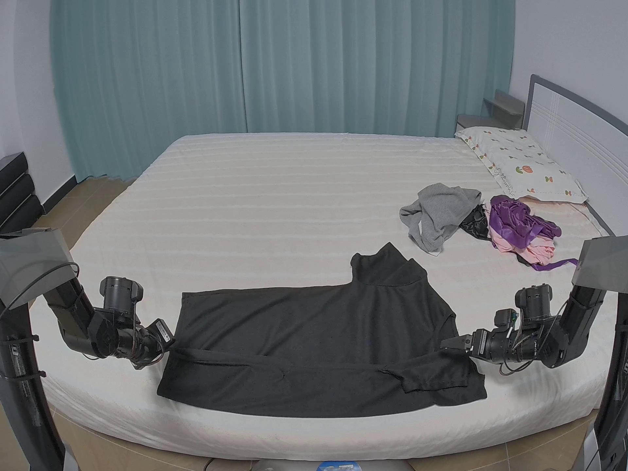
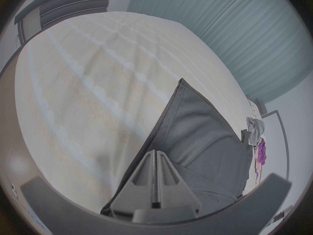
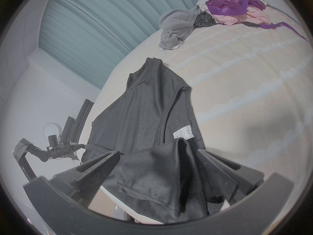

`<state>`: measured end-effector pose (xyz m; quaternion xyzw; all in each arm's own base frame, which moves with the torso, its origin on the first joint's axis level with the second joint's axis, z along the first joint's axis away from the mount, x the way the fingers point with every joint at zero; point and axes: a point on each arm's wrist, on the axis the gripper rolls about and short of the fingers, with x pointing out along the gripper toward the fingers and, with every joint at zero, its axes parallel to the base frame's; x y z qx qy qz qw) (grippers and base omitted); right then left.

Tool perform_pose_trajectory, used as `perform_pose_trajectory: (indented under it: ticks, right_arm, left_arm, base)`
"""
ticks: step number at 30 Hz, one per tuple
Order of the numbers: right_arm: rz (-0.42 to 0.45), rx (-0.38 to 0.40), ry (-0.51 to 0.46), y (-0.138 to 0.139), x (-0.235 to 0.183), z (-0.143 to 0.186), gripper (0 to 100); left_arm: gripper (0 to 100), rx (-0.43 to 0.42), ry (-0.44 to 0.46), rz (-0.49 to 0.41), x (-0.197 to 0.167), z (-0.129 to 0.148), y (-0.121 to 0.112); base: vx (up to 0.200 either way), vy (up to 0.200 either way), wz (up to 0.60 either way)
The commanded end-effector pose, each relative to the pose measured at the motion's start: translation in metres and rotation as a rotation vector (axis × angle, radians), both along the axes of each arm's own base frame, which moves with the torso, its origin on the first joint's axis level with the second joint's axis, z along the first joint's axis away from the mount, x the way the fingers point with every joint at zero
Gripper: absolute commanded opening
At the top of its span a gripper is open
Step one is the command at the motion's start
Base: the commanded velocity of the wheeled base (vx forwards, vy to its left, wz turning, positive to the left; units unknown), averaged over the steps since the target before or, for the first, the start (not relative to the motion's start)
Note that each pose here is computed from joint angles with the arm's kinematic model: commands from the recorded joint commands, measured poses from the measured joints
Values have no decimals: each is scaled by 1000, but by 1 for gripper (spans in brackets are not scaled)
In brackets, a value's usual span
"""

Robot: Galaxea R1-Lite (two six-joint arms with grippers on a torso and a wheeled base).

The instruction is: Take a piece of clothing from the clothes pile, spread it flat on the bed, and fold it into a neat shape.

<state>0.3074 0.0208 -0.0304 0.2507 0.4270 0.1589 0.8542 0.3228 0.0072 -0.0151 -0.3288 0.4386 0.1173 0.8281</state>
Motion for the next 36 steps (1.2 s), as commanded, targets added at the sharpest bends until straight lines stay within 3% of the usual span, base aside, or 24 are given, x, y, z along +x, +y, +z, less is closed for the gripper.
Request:
perform_pose_trajectory:
  ticks: [1, 2, 16, 28, 29, 30, 36]
  right_arm:
    - [5, -1, 7, 2, 2, -4, 100]
    - [15, -3, 9, 5, 2, -5, 0]
    - [-28, 3, -18, -8, -6, 13, 0]
    - [-24, -5, -4, -8, -7, 7, 0]
    - [-22, -5, -2, -8, -7, 6, 100]
    - [-20, -5, -1, -7, -6, 5, 100]
    - [-19, 12, -61, -4, -6, 27, 100]
  left_arm:
    - [0, 0, 0, 1, 0, 0, 0]
    - [0, -1, 0, 0, 0, 0, 0]
    - [0, 0, 3, -1, -1, 0, 0]
    - [0, 0, 6, -4, -1, -1, -1]
    - [0, 0, 9, -4, -3, -1, -1]
    - [100, -2, 11, -5, -3, -1, -1]
    - [100, -16, -5, 4, -1, 3, -1]
  base:
    - [0, 0, 0]
    - [0, 0, 0]
    - [0, 0, 0]
    - [0, 0, 0]
    - [0, 0, 0]
    - [0, 0, 0]
    - [0, 0, 0]
